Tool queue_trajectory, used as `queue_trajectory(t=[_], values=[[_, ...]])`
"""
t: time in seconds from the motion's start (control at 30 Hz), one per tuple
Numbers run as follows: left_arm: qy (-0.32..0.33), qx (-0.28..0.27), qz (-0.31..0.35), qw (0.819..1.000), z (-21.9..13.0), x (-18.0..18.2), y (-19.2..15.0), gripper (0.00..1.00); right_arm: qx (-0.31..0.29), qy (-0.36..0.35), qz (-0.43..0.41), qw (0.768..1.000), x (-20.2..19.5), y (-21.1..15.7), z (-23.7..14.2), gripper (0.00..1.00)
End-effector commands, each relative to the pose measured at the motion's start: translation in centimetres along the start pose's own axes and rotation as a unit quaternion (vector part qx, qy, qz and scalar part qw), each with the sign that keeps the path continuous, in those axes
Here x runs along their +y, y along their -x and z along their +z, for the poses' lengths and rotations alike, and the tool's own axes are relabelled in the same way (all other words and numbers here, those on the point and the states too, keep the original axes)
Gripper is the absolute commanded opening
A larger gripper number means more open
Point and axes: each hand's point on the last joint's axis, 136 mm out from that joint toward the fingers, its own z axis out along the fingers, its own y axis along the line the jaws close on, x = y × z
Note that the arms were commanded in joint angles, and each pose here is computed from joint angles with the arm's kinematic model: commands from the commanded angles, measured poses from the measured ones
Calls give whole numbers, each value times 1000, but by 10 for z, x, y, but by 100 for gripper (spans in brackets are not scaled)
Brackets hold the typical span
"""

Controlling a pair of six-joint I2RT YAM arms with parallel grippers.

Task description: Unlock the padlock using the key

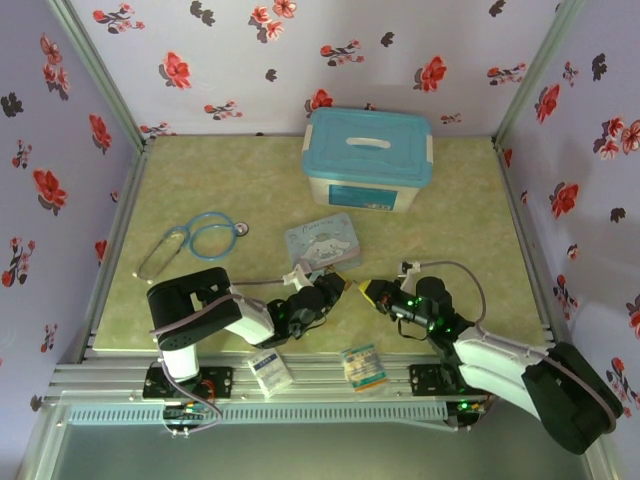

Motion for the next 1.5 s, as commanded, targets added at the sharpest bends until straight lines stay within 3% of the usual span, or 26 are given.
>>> queue_trajectory(t=[0.0, 1.03, 1.47], values=[[-29, 2, -27, 999, -3, -18, 0, 0, -8, -24, -7, 1000, -13, 2, -2, 0], [-42, 6, -32, 999, -3, -31, -3, 0, 8, 3, -10, 1000, 9, 3, 17, 0], [-38, 3, -31, 999, -3, -26, -2, 0, 15, -18, -15, 1000, -1, -5, 13, 0]])
